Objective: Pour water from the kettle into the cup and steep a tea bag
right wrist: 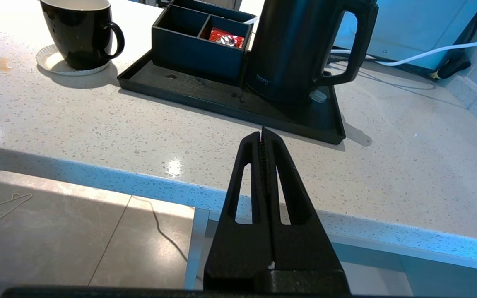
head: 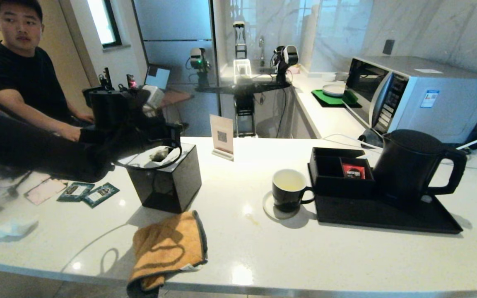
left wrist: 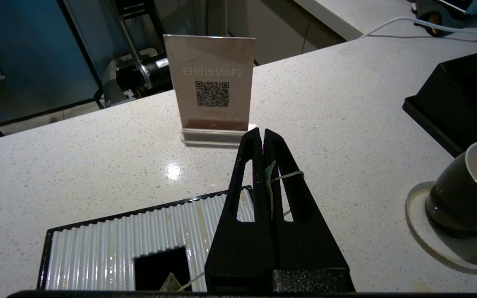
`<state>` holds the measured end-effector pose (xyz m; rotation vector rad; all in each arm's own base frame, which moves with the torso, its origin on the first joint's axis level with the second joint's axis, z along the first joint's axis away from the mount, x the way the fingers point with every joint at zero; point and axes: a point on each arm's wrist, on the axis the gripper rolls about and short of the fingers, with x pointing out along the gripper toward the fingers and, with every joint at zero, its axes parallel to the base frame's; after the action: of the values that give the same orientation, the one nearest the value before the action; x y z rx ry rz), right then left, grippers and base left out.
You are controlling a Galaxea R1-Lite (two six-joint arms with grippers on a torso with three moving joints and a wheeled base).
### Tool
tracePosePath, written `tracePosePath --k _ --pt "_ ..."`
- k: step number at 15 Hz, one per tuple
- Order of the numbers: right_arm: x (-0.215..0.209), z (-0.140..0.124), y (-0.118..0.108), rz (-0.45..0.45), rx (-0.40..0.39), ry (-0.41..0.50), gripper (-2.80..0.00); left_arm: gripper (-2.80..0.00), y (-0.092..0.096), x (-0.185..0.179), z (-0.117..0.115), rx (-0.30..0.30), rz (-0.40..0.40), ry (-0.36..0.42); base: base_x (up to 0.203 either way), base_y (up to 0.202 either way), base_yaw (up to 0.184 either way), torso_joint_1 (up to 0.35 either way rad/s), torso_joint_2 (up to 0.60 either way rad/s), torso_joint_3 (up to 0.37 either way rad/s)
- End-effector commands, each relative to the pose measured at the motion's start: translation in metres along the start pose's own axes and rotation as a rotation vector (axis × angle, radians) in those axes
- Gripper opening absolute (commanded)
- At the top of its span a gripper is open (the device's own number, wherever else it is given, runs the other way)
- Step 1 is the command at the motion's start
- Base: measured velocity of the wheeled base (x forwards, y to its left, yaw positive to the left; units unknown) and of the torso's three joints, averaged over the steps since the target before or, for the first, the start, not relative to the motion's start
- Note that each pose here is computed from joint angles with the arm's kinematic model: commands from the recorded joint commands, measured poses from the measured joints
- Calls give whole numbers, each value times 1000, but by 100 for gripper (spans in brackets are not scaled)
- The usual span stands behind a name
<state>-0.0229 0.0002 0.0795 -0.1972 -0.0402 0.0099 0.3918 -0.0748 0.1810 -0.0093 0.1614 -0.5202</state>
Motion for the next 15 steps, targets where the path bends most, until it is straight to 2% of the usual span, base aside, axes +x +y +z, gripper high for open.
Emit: tracePosePath --k 1,7,11,15 --pt "0 0 0 1 -1 -1 -280 -280 2 0 -2 -3 4 2 0 0 0 0 0 0" --pt "0 0 0 1 -1 -1 -280 -280 26 8 -22 -19 54 19 0 0 0 0 0 0" --pt "0 0 0 2 -1 0 -280 -280 30 14 -31 -22 60 24 0 0 0 0 0 0" --pt "0 0 0 1 -1 -1 -280 -280 27 12 -23 -9 56 -10 0 0 0 0 0 0"
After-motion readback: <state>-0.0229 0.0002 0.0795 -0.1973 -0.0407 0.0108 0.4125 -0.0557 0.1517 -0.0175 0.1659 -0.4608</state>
